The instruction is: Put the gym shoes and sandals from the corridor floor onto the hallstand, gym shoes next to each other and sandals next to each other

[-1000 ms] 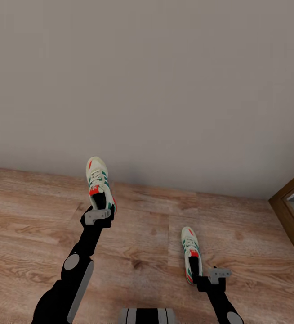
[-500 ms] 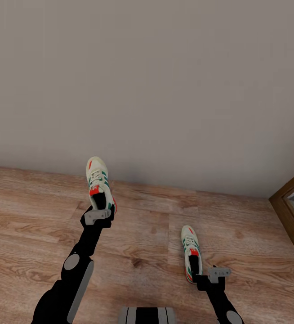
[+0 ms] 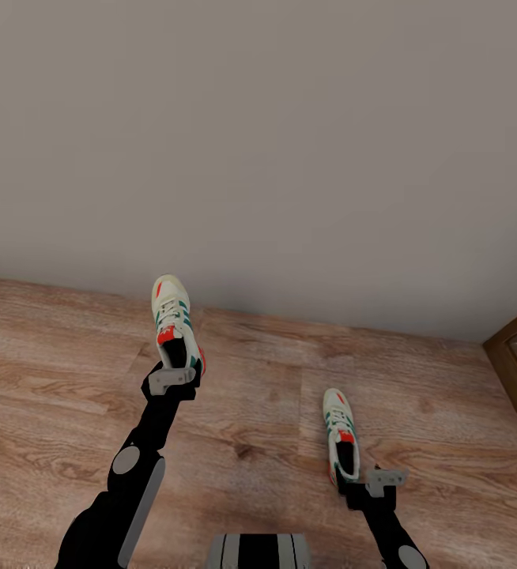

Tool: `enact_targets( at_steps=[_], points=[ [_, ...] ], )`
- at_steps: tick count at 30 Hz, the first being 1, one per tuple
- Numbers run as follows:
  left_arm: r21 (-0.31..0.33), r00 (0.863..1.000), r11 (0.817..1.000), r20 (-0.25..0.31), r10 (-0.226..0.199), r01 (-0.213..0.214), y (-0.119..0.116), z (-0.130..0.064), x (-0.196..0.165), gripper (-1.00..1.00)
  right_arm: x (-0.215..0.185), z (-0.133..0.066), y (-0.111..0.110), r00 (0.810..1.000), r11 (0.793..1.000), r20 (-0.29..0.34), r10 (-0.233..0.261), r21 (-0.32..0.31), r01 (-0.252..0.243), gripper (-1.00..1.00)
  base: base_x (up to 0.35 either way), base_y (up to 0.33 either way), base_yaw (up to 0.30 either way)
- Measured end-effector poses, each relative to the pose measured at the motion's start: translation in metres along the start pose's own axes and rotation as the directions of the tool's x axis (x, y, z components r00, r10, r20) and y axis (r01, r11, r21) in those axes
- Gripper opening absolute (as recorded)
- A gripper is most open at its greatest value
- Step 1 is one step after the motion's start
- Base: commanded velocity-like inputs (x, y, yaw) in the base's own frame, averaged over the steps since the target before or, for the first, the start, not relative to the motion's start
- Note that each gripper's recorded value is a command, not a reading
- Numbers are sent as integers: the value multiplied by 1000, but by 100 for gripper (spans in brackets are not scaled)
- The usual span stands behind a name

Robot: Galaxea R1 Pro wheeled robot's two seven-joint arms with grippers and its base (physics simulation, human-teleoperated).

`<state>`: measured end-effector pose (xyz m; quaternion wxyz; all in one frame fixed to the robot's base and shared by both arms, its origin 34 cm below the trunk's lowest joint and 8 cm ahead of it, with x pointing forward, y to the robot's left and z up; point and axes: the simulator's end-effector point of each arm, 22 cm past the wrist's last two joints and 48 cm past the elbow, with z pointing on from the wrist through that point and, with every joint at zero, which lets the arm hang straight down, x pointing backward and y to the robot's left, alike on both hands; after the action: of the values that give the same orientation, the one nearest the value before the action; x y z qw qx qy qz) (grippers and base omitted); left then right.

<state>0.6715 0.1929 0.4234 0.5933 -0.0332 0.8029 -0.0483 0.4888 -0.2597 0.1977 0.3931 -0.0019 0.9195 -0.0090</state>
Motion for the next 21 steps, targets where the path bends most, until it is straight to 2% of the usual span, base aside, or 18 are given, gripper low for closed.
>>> enact_targets(
  at_steps=[21],
  points=[
    [-14, 993, 1000, -119, -5, 4, 8, 8, 72, -100, 62, 5, 0, 993, 1000, -120, -3, -1, 3, 100, 0, 0, 14]
  ],
)
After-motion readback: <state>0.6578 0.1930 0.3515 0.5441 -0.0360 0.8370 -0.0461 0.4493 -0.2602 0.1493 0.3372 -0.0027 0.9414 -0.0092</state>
